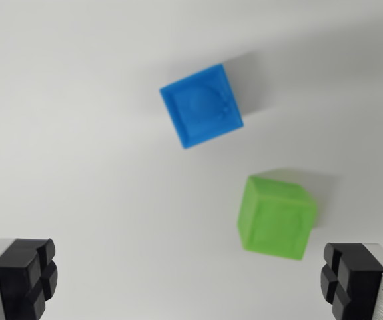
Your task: Stack cube
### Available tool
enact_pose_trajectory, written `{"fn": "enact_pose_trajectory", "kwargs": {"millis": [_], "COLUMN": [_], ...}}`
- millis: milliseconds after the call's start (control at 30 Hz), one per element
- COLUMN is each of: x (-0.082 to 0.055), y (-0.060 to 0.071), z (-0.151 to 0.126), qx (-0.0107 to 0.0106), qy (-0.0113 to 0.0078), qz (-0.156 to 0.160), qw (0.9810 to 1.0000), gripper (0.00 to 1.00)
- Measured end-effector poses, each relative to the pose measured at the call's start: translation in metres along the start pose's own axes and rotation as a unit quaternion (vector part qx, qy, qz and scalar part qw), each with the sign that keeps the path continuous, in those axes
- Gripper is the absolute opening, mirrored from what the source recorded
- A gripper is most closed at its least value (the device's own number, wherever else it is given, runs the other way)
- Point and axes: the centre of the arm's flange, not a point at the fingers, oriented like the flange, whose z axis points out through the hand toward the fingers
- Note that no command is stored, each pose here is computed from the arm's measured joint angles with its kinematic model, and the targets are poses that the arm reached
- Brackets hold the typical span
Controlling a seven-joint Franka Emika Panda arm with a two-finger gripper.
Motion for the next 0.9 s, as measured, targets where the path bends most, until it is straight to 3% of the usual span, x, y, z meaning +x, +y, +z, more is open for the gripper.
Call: {"fn": "enact_pose_trajectory", "kwargs": {"millis": [900], "x": [0.002], "y": [0.062], "z": [0.091], "qx": [-0.0108], "qy": [-0.0068], "qz": [0.047], "qw": [0.9988], "gripper": [1.00]}}
